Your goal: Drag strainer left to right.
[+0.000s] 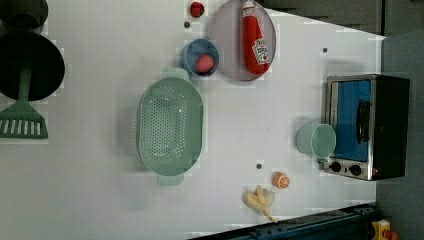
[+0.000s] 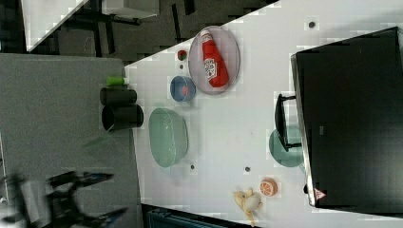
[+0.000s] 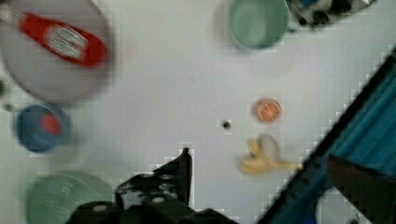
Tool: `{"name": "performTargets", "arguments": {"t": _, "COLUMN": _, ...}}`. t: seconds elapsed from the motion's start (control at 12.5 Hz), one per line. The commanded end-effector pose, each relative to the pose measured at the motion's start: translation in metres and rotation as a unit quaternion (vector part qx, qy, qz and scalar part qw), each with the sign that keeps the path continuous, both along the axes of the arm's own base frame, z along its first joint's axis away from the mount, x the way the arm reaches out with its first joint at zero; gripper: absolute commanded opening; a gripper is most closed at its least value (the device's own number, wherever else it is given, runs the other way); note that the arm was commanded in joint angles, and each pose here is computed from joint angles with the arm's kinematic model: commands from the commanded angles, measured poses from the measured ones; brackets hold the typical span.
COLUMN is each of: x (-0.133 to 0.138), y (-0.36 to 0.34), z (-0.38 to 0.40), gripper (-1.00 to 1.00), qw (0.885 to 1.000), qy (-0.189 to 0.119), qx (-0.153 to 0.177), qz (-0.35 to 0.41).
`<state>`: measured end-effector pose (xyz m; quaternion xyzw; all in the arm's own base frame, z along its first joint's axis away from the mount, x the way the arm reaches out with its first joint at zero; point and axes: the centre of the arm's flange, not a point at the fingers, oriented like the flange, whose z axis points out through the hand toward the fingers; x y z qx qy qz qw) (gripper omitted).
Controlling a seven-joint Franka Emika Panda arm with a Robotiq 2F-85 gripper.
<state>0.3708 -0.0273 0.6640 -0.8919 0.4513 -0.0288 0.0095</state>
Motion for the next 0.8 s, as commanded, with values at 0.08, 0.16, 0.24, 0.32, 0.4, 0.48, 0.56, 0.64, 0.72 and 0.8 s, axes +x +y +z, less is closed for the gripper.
{"name": "performTargets", "arguments": {"t": 0.08, "x": 0.024, "y": 0.035, "z": -0.036, "gripper": 1.0, "qw": 0.999, "qy": 0.042, "qx": -0.007, "qz": 0.019}}
{"name": "performTargets", "arguments": {"t": 0.16, "x": 0.03, "y": 0.058, "z": -0.045, "gripper": 1.0, "qw": 0.998, "qy": 0.045, "qx": -0.014, "qz": 0.035}}
{"name": "performTargets", "arguments": {"t": 0.24, "x": 0.038, "y": 0.084, "z": -0.056, "gripper": 1.0, "qw": 0.998, "qy": 0.045, "qx": -0.025, "qz": 0.044}}
{"name": "performTargets", "arguments": {"t": 0.32, "x": 0.045, "y": 0.111, "z": -0.07, "gripper": 1.0, "qw": 0.997, "qy": 0.043, "qx": -0.035, "qz": 0.047}}
{"name": "performTargets", "arguments": {"t": 0.4, "x": 0.053, "y": 0.139, "z": -0.085, "gripper": 1.0, "qw": 0.998, "qy": 0.038, "qx": -0.043, "qz": 0.04}}
{"name": "performTargets", "arguments": {"t": 0.48, "x": 0.059, "y": 0.167, "z": -0.103, "gripper": 1.0, "qw": 0.998, "qy": 0.033, "qx": -0.048, "qz": 0.024}}
{"name": "performTargets", "arguments": {"t": 0.56, "x": 0.063, "y": 0.196, "z": -0.122, "gripper": 1.0, "qw": 0.998, "qy": 0.027, "qx": -0.051, "qz": 0.007}}
{"name": "performTargets", "arguments": {"t": 0.64, "x": 0.067, "y": 0.225, "z": -0.14, "gripper": 1.0, "qw": 0.998, "qy": 0.02, "qx": -0.049, "qz": -0.013}}
{"name": "performTargets", "arguments": {"t": 0.72, "x": 0.071, "y": 0.251, "z": -0.159, "gripper": 1.0, "qw": 0.998, "qy": 0.015, "qx": -0.044, "qz": -0.036}}
{"name": "performTargets", "arguments": {"t": 0.8, "x": 0.073, "y": 0.274, "z": -0.178, "gripper": 1.0, "qw": 0.997, "qy": 0.011, "qx": -0.035, "qz": -0.064}}
